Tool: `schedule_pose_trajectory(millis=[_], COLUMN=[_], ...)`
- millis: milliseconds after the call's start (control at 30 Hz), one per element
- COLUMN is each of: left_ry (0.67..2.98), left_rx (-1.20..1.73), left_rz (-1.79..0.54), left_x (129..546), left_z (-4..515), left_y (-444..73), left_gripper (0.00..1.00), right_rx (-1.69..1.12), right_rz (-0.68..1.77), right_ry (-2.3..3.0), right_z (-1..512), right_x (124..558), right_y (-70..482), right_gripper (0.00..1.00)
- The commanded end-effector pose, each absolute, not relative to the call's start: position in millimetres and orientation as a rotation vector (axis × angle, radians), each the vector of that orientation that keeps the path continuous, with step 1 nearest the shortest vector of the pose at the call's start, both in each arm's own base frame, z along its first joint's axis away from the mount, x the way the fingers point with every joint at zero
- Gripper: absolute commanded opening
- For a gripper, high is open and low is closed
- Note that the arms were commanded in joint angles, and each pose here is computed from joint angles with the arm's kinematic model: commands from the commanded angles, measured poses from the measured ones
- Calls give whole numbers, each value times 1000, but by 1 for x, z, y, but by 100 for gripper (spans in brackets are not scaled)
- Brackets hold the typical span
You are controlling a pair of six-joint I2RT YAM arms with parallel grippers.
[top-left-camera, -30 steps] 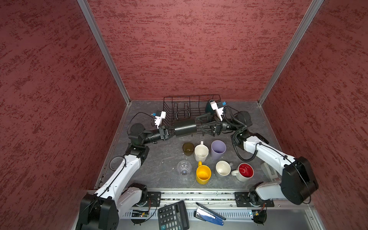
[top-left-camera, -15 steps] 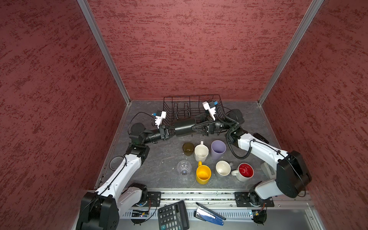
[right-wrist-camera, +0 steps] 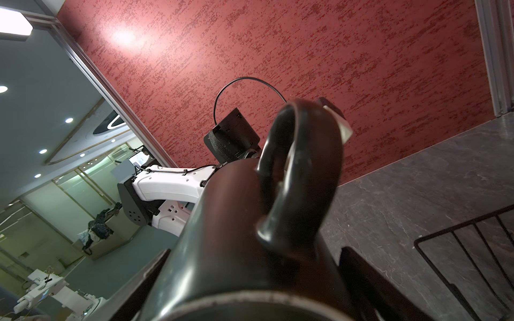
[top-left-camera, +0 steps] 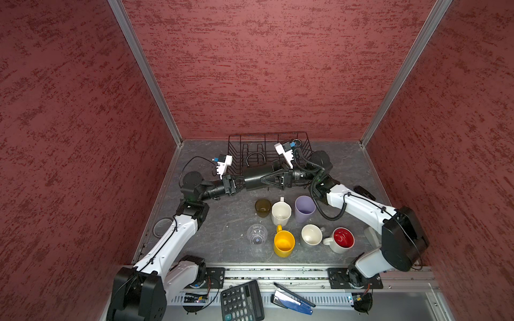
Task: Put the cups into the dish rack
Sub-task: 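Close the right gripper on the black mug body beside the left gripper, then open the left gripper and withdraw it while right holds the black mug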
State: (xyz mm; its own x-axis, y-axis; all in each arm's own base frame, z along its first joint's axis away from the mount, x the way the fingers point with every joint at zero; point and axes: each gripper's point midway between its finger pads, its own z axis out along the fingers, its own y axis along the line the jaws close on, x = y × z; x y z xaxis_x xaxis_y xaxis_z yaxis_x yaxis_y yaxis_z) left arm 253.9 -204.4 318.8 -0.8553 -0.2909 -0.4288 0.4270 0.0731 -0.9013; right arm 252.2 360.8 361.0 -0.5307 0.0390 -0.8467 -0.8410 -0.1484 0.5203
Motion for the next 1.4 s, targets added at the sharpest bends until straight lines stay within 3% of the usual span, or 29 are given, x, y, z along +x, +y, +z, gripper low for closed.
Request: schedule_pose_trajectory(millis=[0, 367, 967, 1367], left_ry=[1758, 1787, 1861, 1866], left_rx=[227, 223, 176, 162], left_rz=[-1821, -1838, -1815, -1803], left_x=[249, 248, 254, 253], left_z=[341, 335, 326, 326], left_y=[-205, -207, -206, -203], left_gripper=[0, 0, 0, 14], right_rx=[-944, -940, -923, -918], right_rz=[1724, 1717, 1715, 1704], right_ry=[1453, 1455, 1439, 1438], right_z=[368, 366, 373, 376], right_x=[253, 252, 247, 245], right_y=[366, 369, 365, 362], right_gripper=[91, 80, 32, 10])
